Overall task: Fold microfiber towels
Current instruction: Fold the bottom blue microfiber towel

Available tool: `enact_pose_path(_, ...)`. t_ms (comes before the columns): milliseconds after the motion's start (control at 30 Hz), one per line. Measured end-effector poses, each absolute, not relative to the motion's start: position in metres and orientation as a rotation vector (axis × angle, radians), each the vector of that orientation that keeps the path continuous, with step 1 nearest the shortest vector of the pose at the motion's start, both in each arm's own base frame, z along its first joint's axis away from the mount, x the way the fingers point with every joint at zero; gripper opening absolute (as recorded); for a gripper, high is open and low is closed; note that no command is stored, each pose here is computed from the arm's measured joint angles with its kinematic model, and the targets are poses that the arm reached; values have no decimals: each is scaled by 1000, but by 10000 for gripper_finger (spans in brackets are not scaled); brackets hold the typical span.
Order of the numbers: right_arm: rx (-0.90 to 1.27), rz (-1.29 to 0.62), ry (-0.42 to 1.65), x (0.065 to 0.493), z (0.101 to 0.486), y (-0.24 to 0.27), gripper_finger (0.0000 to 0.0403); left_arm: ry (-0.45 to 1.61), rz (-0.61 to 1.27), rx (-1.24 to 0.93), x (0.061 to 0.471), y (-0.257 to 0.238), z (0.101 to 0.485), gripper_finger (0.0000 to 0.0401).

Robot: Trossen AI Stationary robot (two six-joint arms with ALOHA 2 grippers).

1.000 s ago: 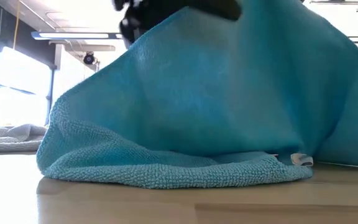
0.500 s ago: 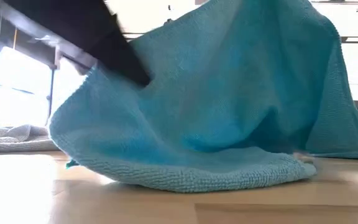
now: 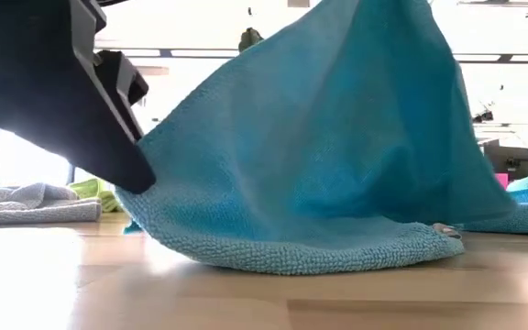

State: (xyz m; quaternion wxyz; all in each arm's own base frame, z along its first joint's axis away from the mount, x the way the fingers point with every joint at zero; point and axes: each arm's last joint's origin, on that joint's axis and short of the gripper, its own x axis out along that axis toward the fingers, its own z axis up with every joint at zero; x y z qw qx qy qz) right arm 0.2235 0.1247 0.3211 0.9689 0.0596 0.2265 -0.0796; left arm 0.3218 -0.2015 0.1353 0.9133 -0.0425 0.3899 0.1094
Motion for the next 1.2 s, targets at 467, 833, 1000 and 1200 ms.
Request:
enact_pose_path(467, 125, -167, 455, 223, 321, 125, 0, 785, 210, -72, 328, -197, 137, 6)
enact_pose_path(833, 141, -111, 512, 211, 314, 142, 0, 795, 268, -48, 294, -186, 195, 1)
enact_pose_path(1000, 203, -21, 557, 215, 303, 163, 0, 770, 255, -58, 276, -178, 228, 1)
enact_pose_path(1200, 203, 100, 517, 219, 302, 182, 0, 717, 176, -102, 249, -170, 271, 0)
